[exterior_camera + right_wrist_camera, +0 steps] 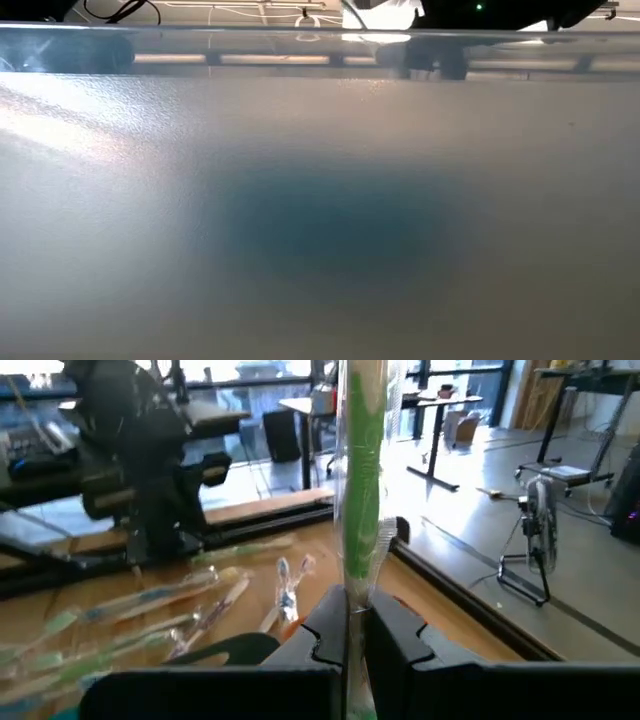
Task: Pick & Place Toothbrushes
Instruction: Put the green toothbrush into the green bin, then put the purple toothbrush into the blue bin
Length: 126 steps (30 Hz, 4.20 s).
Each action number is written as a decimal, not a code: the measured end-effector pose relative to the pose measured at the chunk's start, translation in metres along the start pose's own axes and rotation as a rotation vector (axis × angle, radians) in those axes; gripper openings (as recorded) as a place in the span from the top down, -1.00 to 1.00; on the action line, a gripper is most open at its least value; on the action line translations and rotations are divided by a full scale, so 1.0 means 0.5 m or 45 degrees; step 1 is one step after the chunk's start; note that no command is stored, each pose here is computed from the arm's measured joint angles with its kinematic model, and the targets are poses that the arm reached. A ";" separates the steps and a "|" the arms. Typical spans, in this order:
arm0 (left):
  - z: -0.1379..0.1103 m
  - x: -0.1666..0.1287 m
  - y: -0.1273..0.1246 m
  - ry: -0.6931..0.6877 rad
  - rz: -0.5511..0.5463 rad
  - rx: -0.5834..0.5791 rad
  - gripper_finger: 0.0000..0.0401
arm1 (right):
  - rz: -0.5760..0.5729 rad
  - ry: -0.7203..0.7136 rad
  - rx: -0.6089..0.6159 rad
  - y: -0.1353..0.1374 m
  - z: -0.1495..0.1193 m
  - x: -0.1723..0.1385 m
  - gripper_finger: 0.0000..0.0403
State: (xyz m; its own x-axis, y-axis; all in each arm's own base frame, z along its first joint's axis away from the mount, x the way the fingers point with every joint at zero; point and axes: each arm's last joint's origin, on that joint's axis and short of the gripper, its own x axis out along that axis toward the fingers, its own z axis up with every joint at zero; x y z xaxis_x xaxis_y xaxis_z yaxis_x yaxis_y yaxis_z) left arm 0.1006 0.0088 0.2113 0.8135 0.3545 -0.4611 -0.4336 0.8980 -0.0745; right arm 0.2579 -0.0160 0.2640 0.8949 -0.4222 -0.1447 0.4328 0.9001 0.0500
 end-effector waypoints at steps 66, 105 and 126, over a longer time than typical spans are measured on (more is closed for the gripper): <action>-0.001 0.000 0.000 0.005 0.001 0.002 0.97 | 0.368 0.848 -0.262 0.098 -0.123 0.160 0.96; -0.001 0.000 0.000 0.005 0.001 0.002 0.97 | 0.377 0.877 -0.342 0.098 -0.153 0.177 0.48; -0.001 0.000 0.000 0.005 0.000 0.002 0.97 | 0.334 0.636 -0.292 0.076 -0.016 0.102 0.85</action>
State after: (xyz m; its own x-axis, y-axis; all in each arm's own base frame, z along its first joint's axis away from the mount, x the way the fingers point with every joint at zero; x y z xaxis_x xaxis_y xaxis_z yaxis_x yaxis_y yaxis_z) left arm 0.1004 0.0087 0.2109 0.8118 0.3538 -0.4646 -0.4333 0.8983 -0.0732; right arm 0.3192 -0.0025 0.2507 0.7848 -0.1318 -0.6056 0.1205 0.9909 -0.0595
